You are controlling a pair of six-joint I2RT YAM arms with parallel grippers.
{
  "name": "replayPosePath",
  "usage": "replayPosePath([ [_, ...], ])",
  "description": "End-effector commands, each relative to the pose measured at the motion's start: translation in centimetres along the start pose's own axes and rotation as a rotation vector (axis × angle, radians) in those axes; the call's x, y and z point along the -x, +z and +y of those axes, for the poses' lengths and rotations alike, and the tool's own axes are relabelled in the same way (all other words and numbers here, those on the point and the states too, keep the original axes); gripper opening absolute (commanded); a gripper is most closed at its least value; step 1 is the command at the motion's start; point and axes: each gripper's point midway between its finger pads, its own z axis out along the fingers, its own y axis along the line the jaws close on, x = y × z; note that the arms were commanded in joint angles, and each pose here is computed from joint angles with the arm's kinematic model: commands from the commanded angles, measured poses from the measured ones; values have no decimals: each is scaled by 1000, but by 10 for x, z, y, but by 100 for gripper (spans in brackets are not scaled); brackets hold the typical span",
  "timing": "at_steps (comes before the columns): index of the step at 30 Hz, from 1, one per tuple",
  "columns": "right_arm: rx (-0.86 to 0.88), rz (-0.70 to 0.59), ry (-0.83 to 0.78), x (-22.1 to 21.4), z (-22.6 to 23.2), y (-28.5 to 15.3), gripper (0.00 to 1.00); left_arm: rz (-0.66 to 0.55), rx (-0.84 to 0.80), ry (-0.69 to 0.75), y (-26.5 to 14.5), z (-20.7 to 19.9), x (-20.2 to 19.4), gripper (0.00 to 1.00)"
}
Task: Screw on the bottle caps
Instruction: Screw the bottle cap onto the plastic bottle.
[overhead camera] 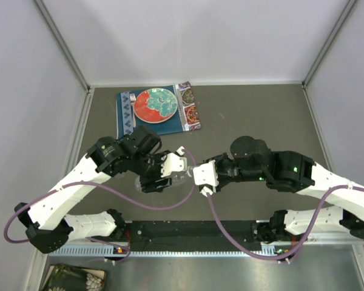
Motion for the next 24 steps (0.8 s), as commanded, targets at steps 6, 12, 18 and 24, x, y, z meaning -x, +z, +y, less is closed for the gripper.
replayPosePath([
  [6, -48, -142, -38, 41, -12, -13, 11, -39, -20, 6, 1, -2, 8, 27],
  [12, -68, -91, -105, 36, -11, -7, 12, 10, -52, 9, 6, -6, 2, 27],
  [18, -73, 21, -245, 25, 1, 7, 12, 58, -75, 13, 11, -9, -5, 28],
  [24, -20, 60, -296, 21, 14, 19, 11, 56, -66, 11, 11, -6, -1, 28],
])
